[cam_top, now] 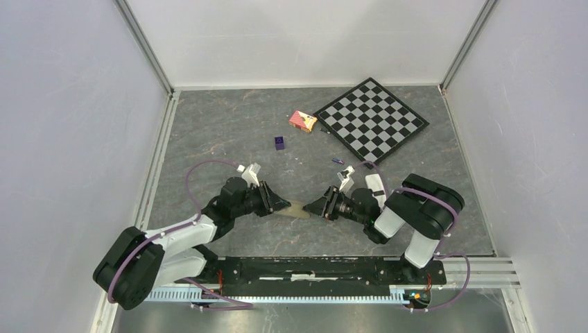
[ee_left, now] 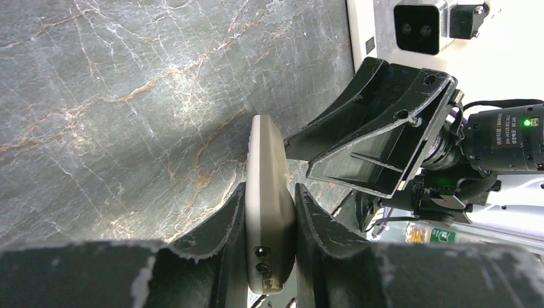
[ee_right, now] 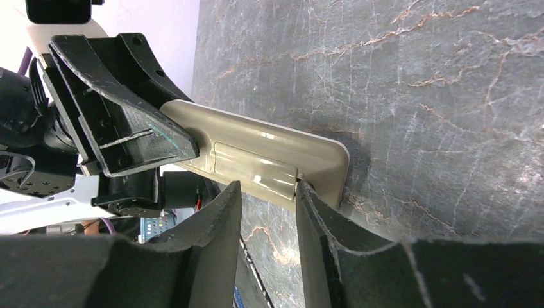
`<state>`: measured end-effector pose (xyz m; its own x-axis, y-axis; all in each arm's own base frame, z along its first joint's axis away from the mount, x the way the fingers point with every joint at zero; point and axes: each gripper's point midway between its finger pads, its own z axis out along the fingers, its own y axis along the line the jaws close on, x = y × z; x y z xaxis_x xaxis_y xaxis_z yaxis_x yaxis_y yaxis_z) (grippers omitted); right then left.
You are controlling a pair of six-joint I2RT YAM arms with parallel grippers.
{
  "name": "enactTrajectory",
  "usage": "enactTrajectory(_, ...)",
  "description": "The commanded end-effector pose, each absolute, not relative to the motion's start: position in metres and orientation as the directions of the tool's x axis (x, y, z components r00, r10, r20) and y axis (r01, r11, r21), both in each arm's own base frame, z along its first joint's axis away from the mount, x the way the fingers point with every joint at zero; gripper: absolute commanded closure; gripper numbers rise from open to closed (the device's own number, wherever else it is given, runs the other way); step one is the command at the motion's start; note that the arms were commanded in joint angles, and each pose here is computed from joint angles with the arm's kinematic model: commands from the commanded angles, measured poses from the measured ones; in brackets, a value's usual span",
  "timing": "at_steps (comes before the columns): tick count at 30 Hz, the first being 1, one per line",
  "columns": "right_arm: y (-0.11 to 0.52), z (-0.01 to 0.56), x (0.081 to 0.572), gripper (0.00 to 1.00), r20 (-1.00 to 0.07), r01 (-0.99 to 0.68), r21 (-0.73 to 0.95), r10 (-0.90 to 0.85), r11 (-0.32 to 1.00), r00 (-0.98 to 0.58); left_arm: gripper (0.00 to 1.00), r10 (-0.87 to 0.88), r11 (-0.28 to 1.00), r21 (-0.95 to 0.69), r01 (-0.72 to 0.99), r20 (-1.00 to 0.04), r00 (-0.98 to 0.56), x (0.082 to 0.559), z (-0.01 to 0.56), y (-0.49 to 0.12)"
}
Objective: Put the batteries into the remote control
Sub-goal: Remove the battery cover from the remote control.
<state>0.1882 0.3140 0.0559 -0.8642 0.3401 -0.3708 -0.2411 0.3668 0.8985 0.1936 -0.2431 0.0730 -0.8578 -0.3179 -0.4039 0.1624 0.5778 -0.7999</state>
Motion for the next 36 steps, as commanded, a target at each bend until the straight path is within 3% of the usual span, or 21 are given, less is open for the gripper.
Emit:
enactTrajectory(1,0.343,0.196,0.151,0.61,-0.503,-0.571,0.809,0.336,-0.139,-0.796,0.98,-0.243,0.634,-0.76,0.146,-0.374,-0.895,0.173,0.049,-0.243)
enactTrajectory(8,0.341,0.203,0.153,0.61,-0.58,-0.644,0.758,0.348,-0.099,-0.736,0.98,-0.238,0.683,-0.717,0.136,-0.395,-0.887,0.175,0.044,-0.234)
enactTrajectory(17,0.332,0.196,0.176,0.61,-0.601,-0.649,0.761,0.374,-0.004,-0.707,0.98,-0.236,0.707,-0.694,0.133,-0.409,-0.881,0.177,0.047,-0.229)
enactTrajectory(21,0.325,0.164,0.201,0.6,-0.627,-0.616,0.771,0.367,0.163,-0.687,0.98,-0.234,0.709,-0.692,0.138,-0.415,-0.879,0.177,0.052,-0.229)
enactTrajectory(28,0.296,0.09,0.265,0.56,-0.705,-0.475,0.669,0.287,0.572,-0.648,0.98,-0.237,0.749,-0.651,0.123,-0.437,-0.868,0.183,0.057,-0.221)
enactTrajectory(36,0.281,0.066,0.283,0.5,-0.734,-0.438,0.578,0.204,0.688,-0.648,0.98,-0.236,0.819,-0.561,0.121,-0.522,-0.82,0.201,0.075,-0.206)
